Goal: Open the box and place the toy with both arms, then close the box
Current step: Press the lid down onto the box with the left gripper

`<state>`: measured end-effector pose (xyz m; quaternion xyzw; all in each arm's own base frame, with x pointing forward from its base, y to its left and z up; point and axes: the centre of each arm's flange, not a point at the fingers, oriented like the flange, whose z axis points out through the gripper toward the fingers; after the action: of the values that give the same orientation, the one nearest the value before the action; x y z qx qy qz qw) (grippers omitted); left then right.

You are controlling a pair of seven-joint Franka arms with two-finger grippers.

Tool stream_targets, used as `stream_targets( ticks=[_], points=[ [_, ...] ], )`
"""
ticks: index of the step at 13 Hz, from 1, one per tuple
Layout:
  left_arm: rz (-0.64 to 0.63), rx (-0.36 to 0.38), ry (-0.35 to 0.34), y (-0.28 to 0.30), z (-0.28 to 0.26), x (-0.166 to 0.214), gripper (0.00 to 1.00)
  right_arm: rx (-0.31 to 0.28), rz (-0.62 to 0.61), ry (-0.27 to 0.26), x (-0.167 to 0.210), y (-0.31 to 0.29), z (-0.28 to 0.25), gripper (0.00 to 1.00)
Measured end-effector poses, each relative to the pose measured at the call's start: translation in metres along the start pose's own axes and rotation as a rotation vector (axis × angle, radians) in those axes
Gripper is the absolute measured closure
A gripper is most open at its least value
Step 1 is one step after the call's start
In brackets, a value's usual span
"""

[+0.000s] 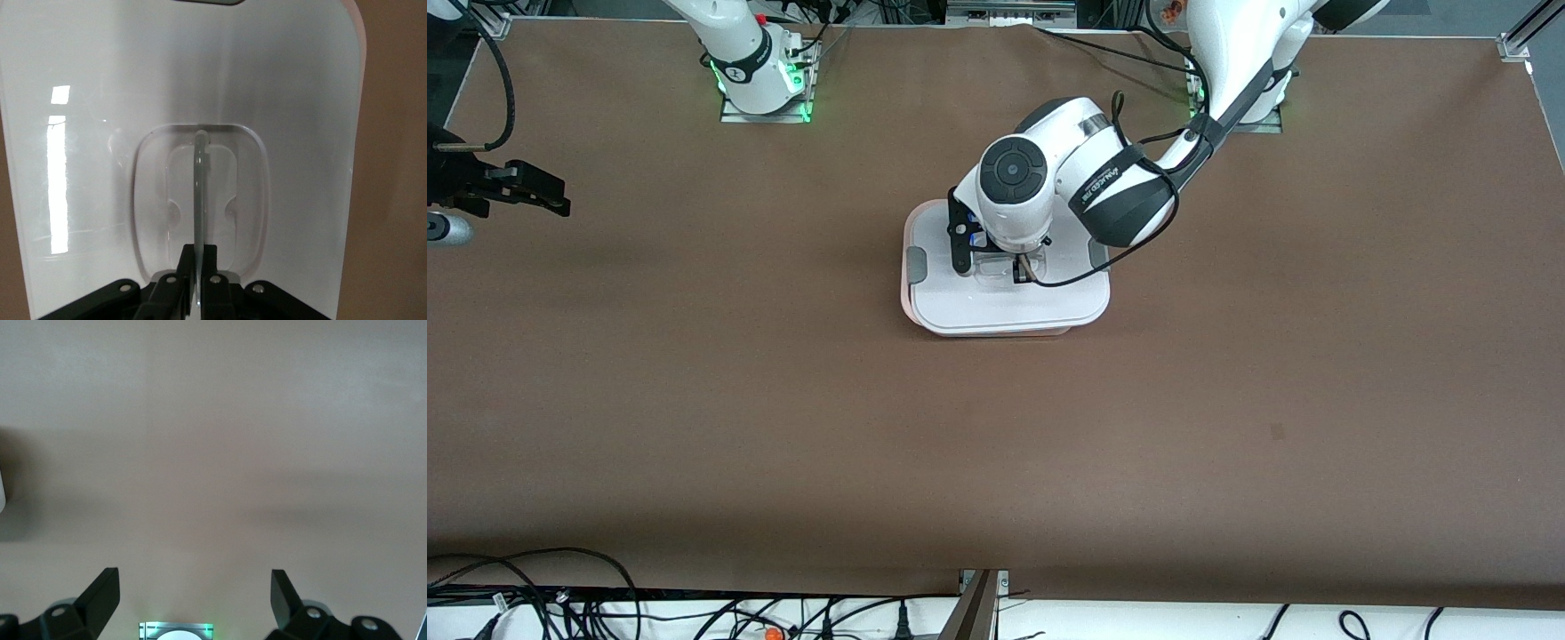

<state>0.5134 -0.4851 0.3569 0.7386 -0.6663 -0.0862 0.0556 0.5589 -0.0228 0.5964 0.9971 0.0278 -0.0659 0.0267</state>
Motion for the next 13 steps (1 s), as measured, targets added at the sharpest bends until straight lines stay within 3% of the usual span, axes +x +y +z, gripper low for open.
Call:
stream_targets(
  ticks=[13],
  points=[
    [-0.040,0.007,0.012,0.009,-0.002,0.013,0.93,-0.001,-0.014,0.001,0.000,-0.007,-0.002,0.00]
  ],
)
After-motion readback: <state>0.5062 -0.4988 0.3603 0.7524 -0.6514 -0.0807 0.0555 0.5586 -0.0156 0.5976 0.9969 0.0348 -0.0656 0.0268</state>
